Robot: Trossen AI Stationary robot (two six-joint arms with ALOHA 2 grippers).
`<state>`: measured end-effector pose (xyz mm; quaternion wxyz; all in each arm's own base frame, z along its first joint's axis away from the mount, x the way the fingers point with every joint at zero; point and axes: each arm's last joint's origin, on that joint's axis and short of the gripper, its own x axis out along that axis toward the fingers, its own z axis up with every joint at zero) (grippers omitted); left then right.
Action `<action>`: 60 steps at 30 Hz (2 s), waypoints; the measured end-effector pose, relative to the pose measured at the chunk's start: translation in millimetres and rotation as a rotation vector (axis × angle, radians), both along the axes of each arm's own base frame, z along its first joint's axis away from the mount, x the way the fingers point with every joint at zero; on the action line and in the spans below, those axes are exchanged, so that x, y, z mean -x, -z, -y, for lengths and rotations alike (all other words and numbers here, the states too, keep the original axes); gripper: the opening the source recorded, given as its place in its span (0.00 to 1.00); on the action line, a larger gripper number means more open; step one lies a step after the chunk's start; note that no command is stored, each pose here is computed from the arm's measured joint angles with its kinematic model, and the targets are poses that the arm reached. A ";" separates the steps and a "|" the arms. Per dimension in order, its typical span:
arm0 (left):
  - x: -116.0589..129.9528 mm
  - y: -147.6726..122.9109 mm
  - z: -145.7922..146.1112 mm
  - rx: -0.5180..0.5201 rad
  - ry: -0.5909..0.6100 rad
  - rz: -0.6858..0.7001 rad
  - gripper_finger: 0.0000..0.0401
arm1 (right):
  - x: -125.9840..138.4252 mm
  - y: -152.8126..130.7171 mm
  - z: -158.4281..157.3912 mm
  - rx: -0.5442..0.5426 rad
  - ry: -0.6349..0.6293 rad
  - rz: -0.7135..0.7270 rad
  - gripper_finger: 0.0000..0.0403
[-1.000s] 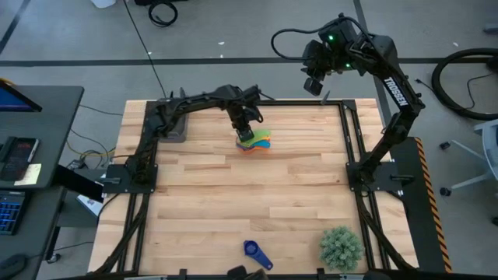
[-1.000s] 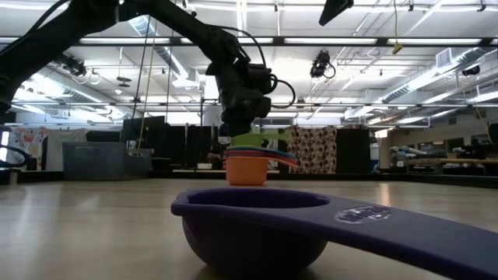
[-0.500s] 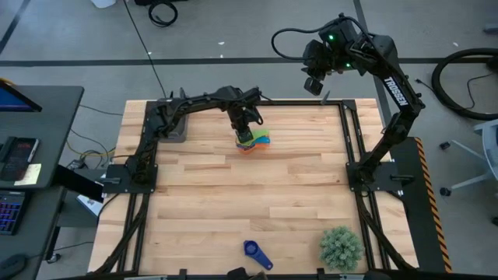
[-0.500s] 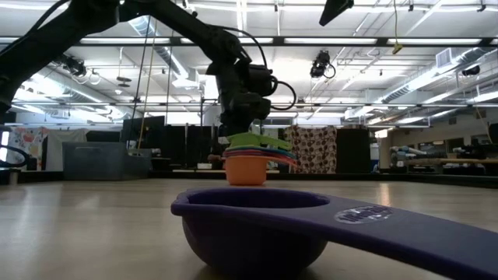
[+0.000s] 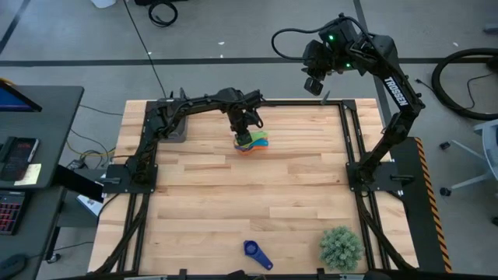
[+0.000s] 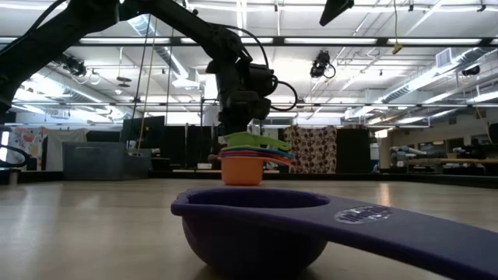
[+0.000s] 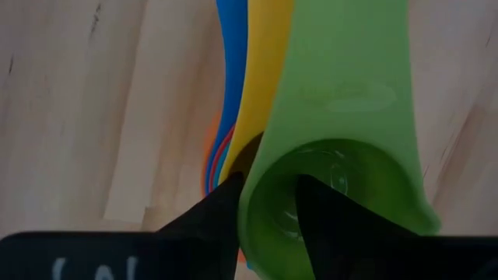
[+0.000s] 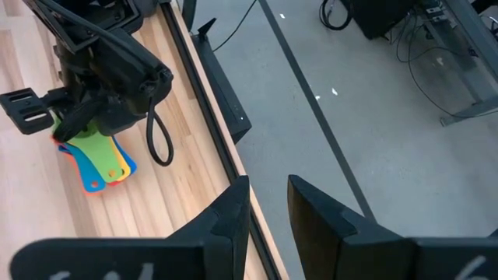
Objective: Nest measuring cups in basket
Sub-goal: Stack the green measuring cup on top of the yellow measuring cup, then stack the violet measuring cup on top of the green measuring cup
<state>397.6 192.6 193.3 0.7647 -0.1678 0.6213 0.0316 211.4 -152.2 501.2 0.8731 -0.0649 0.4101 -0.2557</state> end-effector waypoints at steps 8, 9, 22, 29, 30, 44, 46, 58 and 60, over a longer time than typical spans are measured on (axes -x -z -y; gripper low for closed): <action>3.0 -1.9 1.5 0.010 0.013 -0.031 0.31 | 0.0 0.0 0.0 0.000 0.000 0.000 0.23; 3.6 -3.5 1.9 0.010 0.022 -0.039 0.31 | 0.1 -0.1 0.0 0.000 0.000 0.001 0.23; -3.2 -32.7 -3.7 -0.096 0.069 0.010 0.31 | 0.2 -0.2 -0.2 0.001 0.000 0.001 0.23; -0.4 -48.2 -11.4 -0.102 0.020 0.019 0.31 | 0.5 0.5 -0.8 -0.010 -0.007 -0.003 0.23; 1.1 -52.4 -13.1 -0.102 0.014 0.017 0.31 | 0.4 0.7 -1.2 -0.020 -0.018 0.001 0.23; 51.9 -163.3 -2.2 -0.110 -0.093 0.091 0.31 | 3.8 6.7 -7.5 -0.137 -0.092 -0.027 0.23; 64.2 -180.1 4.7 -0.118 -0.118 0.113 0.31 | 5.4 8.4 -8.7 -0.156 -0.092 -0.048 0.23; 145.9 -276.2 58.2 -0.204 -0.260 0.374 0.31 | -18.5 30.4 -26.2 -0.315 -0.280 -0.073 0.24; 157.3 -285.6 66.8 -0.216 -0.254 0.405 0.31 | -25.6 38.7 -31.3 -0.337 -0.307 -0.103 0.25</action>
